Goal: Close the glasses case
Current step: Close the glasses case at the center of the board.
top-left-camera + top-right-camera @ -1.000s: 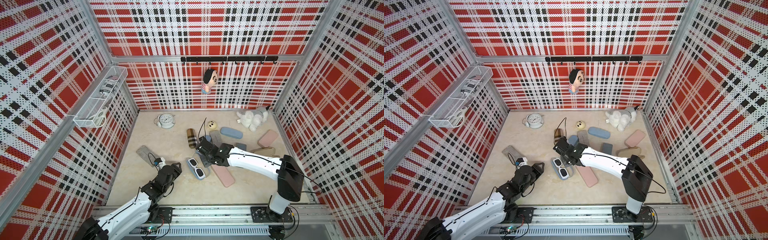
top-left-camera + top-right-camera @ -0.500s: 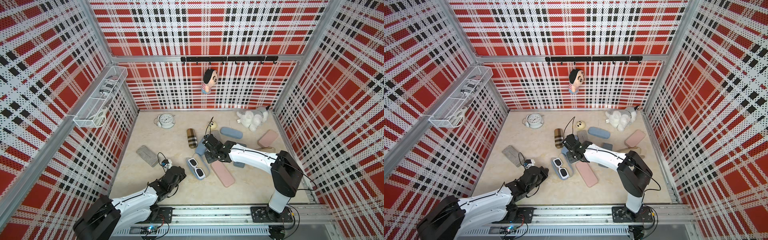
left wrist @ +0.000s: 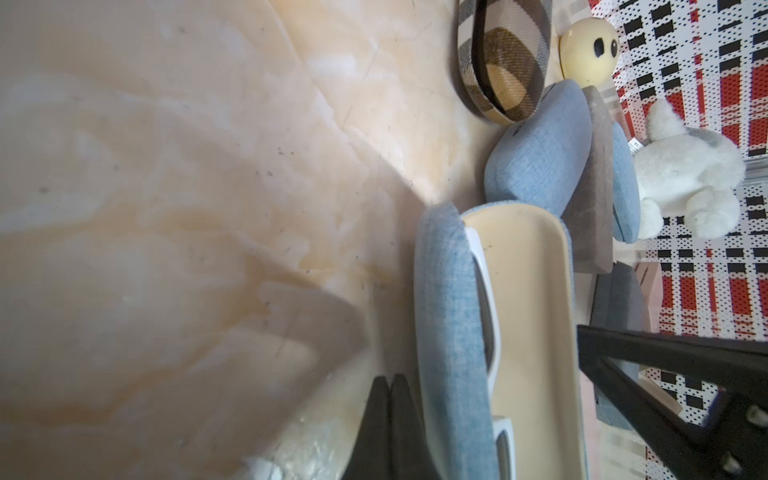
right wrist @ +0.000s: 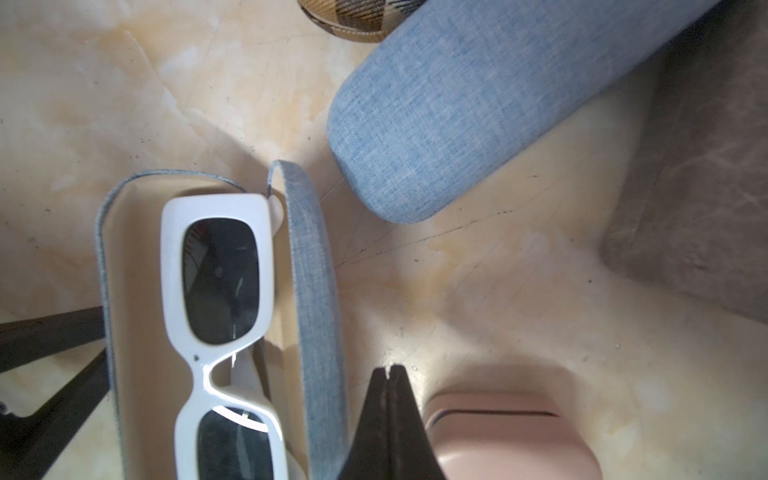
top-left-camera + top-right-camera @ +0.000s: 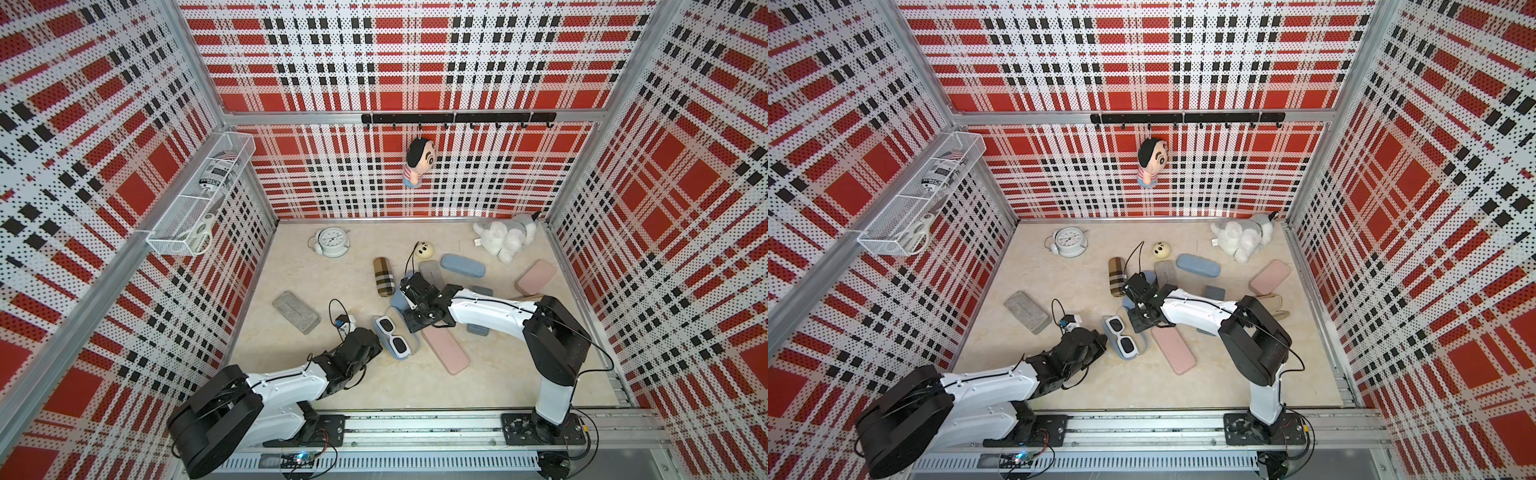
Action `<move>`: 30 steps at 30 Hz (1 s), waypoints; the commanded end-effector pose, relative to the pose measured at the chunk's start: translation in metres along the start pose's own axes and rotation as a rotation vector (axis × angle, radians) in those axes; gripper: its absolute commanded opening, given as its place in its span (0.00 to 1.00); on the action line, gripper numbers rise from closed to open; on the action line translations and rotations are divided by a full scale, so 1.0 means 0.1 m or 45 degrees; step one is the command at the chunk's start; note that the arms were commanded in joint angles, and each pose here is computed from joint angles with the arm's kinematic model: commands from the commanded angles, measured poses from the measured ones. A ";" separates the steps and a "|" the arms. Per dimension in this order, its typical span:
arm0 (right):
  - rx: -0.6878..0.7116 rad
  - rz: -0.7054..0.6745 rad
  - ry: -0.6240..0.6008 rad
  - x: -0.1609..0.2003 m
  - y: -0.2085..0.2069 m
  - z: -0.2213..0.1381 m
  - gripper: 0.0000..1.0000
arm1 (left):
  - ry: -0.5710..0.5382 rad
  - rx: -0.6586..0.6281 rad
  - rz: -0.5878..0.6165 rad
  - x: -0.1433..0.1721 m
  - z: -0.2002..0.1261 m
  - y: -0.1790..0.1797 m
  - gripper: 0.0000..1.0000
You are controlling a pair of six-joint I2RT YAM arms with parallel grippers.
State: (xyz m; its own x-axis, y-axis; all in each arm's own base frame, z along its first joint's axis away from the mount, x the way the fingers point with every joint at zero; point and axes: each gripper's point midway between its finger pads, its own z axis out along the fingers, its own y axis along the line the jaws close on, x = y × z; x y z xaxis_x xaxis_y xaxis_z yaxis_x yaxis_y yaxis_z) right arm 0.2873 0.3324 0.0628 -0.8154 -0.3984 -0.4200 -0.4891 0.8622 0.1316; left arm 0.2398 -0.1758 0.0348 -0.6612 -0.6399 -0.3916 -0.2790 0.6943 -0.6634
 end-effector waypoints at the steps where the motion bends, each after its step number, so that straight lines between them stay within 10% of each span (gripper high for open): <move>1: -0.044 0.004 0.022 0.06 0.08 0.07 0.00 | 0.003 0.073 0.000 0.00 0.02 -0.22 0.00; 30: -0.094 -0.106 0.040 0.02 0.64 0.04 0.00 | 0.028 0.118 0.059 0.07 0.12 -0.50 0.00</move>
State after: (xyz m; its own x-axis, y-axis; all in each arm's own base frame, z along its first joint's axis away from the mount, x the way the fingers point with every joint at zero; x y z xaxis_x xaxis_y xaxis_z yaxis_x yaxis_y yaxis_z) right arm 0.2751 0.3564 0.0641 -0.7957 -0.4515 -0.4036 -0.5253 0.8463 0.0889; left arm 0.2418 -0.1874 0.0226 -0.6909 -0.5995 -0.4041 -0.2788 0.7367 -0.6161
